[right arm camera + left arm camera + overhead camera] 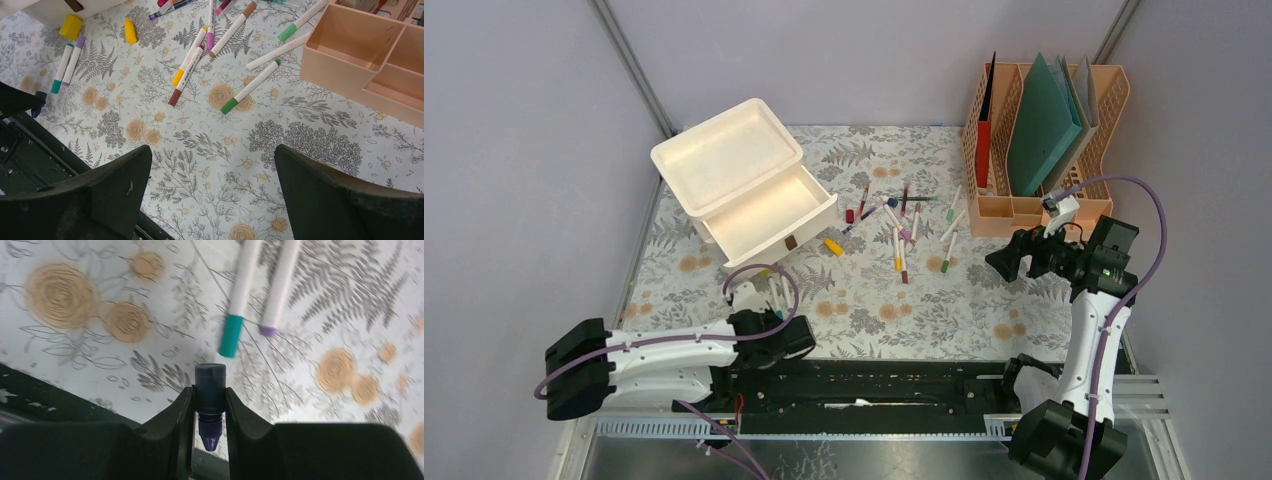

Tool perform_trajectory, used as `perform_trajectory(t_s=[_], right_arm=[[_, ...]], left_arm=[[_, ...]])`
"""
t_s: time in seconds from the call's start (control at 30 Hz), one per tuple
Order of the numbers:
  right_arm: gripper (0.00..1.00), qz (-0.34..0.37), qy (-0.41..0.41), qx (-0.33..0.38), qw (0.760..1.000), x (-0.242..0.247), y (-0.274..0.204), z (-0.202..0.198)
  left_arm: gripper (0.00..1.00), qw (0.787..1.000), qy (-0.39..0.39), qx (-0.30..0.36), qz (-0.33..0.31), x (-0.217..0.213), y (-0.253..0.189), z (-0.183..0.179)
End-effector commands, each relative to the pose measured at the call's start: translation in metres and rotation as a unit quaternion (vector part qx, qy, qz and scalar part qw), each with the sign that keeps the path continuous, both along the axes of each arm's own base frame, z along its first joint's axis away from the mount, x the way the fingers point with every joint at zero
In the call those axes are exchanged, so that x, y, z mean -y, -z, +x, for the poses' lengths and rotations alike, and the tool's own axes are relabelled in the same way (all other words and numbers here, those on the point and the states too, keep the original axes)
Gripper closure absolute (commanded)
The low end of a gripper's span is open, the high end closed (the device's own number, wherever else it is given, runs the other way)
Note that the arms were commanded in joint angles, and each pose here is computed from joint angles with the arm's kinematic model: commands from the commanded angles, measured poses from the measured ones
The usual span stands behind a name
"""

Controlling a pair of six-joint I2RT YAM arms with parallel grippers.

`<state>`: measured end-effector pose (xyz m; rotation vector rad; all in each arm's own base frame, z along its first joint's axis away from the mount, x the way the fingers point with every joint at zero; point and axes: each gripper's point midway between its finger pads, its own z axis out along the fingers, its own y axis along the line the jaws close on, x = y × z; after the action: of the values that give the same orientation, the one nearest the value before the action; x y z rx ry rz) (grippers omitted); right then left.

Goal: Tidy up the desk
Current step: Pick up the pen cap at the corner of the board.

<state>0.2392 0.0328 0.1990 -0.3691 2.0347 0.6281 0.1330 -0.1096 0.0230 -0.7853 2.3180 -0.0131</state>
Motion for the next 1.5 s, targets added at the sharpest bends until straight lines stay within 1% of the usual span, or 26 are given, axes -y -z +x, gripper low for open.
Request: perform_trajectory(t_s=[0.0,0.17,0.3,0.4,0.47,0.53,0.6,0.63,0.77,0.93,1.03,1.2,1.33,1.47], right_arm=[[0.0,-0.001,-0.013,0.015,1.0,-0.005,-0.007,-0.002],[0.0,-0.002,-0.013,0.016,1.0,-0.005,-0.008,-0.002],[0.0,-0.002,-0.013,0.016,1.0,-0.005,-0.008,-0.002],[0.0,-0.002,-0.013,0.016,1.0,-0.005,-0.008,-0.002],[0.0,-0.002,-0.013,0.015,1.0,-0.004,-0.008,-0.002],[0.0,-0.002,-0.013,0.015,1.0,-0.004,-0.007,-0.002],[0.0,-0.002,-0.013,0.015,1.0,-0.004,-0.007,-0.002],[0.0,-0.002,-0.013,0.015,1.0,-0.005,-0.007,-0.002],[0.0,-0.002,-0.013,0.015,1.0,-0.005,-0.007,-0.002],[0.0,-0.002,-0.014,0.016,1.0,-0.005,-0.008,-0.002],[0.0,-0.001,-0.015,0.017,1.0,-0.005,-0.008,-0.002],[0.0,-0.001,-0.015,0.016,1.0,-0.005,-0.008,-0.002],[0.0,-0.001,-0.017,0.017,1.0,-0.006,-0.008,-0.003],[0.0,0.001,-0.018,0.017,1.0,-0.006,-0.008,-0.003]], left_arm=[[0.95,0.995,0.089,0.005,-0.046,0.034,-0.015,-0.005],[0.98,0.98,0.179,0.023,-0.082,0.062,-0.031,-0.014],[1.0,0.958,0.265,0.042,-0.104,0.087,-0.042,-0.02],[1.0,0.936,0.325,0.061,-0.124,0.108,-0.057,-0.023],[1.0,0.915,0.371,0.081,-0.132,0.124,-0.071,-0.024],[1.0,0.89,0.417,0.114,-0.145,0.142,-0.092,-0.024],[1.0,0.868,0.454,0.143,-0.14,0.155,-0.113,-0.023],[1.0,0.86,0.467,0.157,-0.132,0.158,-0.123,-0.02],[1.0,0.833,0.508,0.205,-0.079,0.171,-0.165,-0.008],[1.0,0.799,0.544,0.254,-0.018,0.178,-0.206,0.007],[1.0,0.793,0.544,0.274,0.011,0.171,-0.23,0.025],[1.0,0.789,0.536,0.299,0.038,0.152,-0.264,0.059],[1.0,0.798,0.527,0.28,0.078,0.13,-0.267,0.089],[1.0,0.817,0.506,0.247,0.128,0.104,-0.263,0.118]])
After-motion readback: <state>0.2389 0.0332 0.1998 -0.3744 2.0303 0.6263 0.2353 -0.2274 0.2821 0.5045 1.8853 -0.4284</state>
